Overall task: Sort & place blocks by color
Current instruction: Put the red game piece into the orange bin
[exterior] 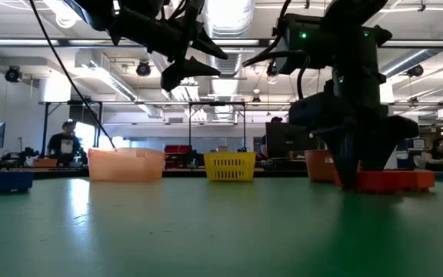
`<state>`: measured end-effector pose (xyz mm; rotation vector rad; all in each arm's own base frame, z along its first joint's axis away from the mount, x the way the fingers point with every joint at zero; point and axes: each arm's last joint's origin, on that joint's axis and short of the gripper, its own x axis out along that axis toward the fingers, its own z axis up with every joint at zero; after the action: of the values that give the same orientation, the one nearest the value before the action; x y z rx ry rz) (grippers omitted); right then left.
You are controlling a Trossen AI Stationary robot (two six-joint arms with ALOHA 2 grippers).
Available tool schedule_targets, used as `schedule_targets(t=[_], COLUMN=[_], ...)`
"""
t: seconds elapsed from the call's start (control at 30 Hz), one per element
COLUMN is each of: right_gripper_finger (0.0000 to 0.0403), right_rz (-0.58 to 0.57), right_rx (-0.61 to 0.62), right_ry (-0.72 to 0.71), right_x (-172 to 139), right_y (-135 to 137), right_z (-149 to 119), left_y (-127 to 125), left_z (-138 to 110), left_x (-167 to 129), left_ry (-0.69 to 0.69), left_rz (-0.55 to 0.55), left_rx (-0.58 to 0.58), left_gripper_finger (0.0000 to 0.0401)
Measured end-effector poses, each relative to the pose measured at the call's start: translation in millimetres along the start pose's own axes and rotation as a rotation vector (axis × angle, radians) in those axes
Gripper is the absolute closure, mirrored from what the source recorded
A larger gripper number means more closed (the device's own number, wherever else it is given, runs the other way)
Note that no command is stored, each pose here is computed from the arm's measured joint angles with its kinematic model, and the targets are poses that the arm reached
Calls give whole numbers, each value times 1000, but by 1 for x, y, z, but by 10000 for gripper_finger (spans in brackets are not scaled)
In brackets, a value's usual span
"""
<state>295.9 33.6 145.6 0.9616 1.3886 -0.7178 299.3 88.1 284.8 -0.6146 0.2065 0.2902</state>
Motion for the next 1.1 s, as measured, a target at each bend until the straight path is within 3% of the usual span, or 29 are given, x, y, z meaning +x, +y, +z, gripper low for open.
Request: schedule_targets(t=[0.17,0.33,0.5,0.8,0.97,1.1], right_gripper_finger=[281,281,281,277,267,259], right_rz=[19,65,188,287,239,196], right_rx=[-6,-19,6,157,236,273], right_ry=[-8,-26,-102,-309,-358,-341], right_x=[-2,-16,-55,-113,-117,-108], right_y=[1,-1,-11,-80,-121,-138], right_z=[0,3,19,80,109,126], left_y=[0,0,0,0,0,0], left_z=[0,0,0,0,0,1], left_x=[0,0,0,0,0,0], left_ry=[0,-1,0,-1,-6,-8], left_rz=[0,0,0,0,6,11], left_rx=[0,0,0,0,0,0], left_gripper_finger=[234,234,234,234,234,234])
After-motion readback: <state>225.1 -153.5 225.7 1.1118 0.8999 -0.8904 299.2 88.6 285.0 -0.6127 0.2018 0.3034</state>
